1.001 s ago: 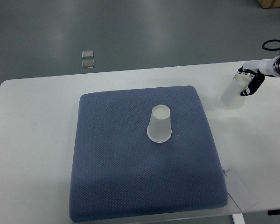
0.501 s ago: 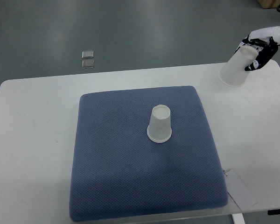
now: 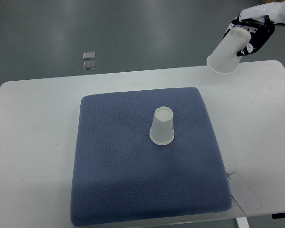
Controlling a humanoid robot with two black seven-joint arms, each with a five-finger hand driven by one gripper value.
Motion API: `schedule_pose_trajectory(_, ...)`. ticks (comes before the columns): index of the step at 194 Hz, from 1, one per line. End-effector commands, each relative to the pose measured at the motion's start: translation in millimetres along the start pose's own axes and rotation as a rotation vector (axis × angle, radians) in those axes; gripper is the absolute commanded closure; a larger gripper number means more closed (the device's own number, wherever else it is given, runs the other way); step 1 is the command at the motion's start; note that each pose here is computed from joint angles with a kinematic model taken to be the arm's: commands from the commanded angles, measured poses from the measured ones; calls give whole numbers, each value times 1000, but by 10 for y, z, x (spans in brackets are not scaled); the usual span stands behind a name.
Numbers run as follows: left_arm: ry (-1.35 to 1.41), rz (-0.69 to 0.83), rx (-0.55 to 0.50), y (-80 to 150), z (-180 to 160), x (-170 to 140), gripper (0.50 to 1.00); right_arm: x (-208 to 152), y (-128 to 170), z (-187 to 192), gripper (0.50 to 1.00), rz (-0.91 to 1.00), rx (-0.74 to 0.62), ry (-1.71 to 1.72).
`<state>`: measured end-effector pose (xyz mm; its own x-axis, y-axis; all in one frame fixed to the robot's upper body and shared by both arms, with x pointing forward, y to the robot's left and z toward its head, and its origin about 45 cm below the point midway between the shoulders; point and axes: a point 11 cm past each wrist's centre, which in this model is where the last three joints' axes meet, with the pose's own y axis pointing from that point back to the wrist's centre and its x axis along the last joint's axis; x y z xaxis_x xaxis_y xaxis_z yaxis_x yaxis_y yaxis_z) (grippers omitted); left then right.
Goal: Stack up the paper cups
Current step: 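Lift the cup with the right hand and carry it over the pad cup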
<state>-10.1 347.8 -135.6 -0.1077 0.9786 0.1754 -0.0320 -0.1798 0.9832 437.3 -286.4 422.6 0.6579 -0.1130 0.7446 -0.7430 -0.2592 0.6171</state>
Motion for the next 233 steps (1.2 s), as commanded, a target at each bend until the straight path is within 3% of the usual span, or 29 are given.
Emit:
schedule_pose_trajectory(1, -1, 0, 0, 0, -1, 0, 500, 39, -38, -237, 852, -2, 28, 45)
schedule_pose_trajectory(129, -1, 0, 0, 0, -1, 0, 500, -219, -260, -1468, 846, -123, 196, 234)
schedule_pose_trajectory(233, 1, 0, 0, 0, 0, 0, 500, -387, -189, -1591, 844, -195, 249, 247)
